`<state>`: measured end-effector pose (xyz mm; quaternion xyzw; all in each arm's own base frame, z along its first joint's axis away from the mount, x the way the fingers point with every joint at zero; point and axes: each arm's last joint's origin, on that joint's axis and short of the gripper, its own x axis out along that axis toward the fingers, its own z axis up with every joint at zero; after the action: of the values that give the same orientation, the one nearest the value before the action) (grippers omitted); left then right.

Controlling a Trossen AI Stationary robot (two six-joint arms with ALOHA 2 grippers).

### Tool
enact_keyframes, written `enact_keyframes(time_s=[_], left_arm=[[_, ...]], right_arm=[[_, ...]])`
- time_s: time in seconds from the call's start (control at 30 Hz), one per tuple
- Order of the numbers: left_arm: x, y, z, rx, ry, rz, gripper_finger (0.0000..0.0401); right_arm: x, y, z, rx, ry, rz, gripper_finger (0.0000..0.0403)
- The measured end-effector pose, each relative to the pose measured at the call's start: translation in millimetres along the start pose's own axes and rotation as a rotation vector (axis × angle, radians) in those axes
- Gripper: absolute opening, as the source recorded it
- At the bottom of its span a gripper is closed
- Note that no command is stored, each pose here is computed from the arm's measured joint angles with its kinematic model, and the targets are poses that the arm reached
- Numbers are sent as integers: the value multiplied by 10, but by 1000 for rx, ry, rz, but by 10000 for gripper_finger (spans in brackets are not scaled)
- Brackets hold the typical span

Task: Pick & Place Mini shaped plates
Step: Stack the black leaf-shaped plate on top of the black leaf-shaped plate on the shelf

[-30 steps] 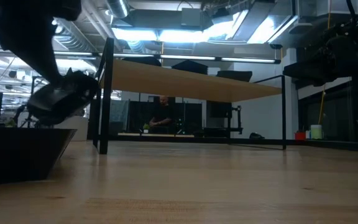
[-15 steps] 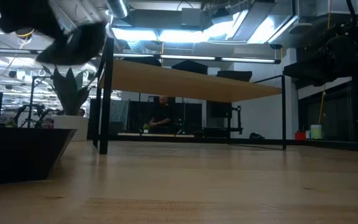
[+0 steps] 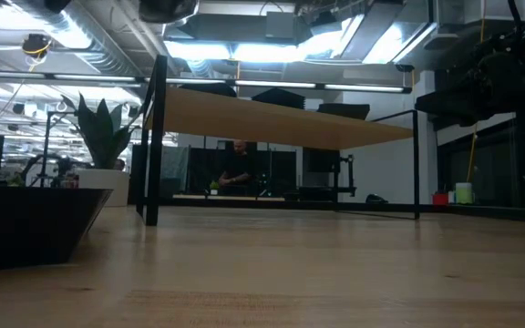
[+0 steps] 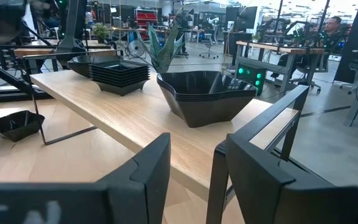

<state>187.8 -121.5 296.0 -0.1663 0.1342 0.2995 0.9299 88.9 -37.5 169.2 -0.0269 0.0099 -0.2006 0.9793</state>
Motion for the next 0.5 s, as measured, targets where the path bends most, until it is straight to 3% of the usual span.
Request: enact_keyframes(time_s=[0.2,0.5], left_arm=[[99,166,217,-77,-102,103,2],[414,377,393,-150,-110,258,3]], right_arm=[[0,0,0,0,0,-1,154],[0,0,0,0,0,-1,154]])
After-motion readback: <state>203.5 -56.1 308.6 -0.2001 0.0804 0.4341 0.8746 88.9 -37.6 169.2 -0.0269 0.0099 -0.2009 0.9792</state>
